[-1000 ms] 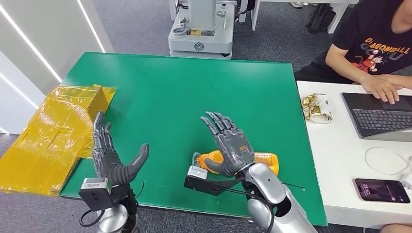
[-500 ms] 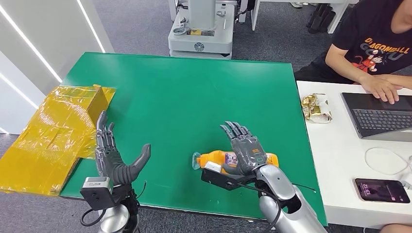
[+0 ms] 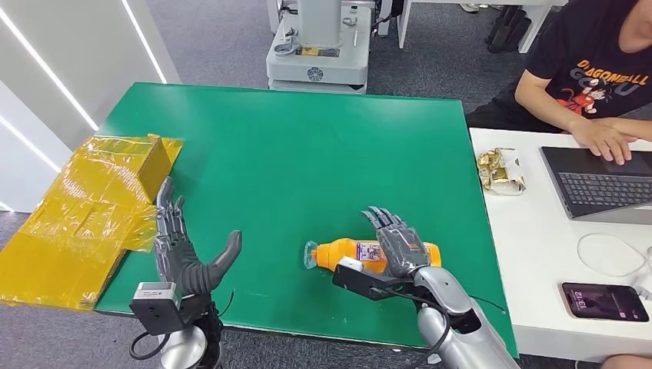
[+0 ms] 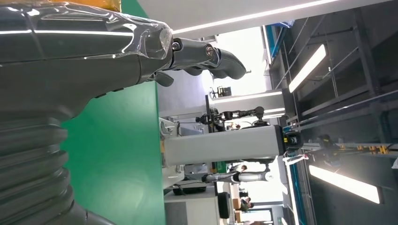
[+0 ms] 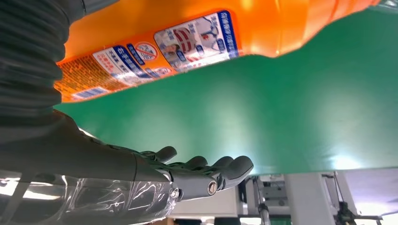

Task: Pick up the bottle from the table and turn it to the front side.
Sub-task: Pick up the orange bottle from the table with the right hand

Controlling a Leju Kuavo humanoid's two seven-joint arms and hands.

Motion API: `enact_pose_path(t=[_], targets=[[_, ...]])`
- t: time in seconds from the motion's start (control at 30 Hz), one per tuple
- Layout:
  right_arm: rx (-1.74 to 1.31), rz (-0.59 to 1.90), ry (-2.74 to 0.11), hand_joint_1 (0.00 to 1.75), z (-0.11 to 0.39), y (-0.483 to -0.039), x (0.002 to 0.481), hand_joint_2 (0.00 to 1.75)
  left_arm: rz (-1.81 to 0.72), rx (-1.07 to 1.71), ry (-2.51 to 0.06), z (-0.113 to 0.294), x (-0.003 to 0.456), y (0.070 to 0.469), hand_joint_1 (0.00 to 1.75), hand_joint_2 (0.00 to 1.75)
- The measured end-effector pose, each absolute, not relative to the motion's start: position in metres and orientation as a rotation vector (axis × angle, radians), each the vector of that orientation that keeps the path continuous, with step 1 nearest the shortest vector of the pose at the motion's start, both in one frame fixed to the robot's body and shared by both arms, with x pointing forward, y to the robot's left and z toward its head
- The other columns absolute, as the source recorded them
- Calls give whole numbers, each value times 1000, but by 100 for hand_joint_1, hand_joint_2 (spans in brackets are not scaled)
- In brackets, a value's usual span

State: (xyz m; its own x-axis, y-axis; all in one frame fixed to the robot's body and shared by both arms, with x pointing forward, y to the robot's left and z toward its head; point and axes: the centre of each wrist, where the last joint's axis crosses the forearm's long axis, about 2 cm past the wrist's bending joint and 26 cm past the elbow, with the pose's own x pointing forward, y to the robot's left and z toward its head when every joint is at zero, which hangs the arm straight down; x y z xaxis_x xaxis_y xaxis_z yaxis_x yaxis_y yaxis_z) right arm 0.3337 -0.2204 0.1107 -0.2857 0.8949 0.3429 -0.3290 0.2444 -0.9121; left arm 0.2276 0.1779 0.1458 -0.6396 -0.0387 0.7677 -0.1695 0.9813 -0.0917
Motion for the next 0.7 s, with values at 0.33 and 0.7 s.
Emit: enact_pose_path(t=[0.33,0.7], targets=[[-547,1306,-1255,0,93,-234,338,175,189,132,-2252,145,227,177,0,175],[-603,1258,-1138,0,87,-241,335,175,173,114,-2243,145,226,177,0,175]])
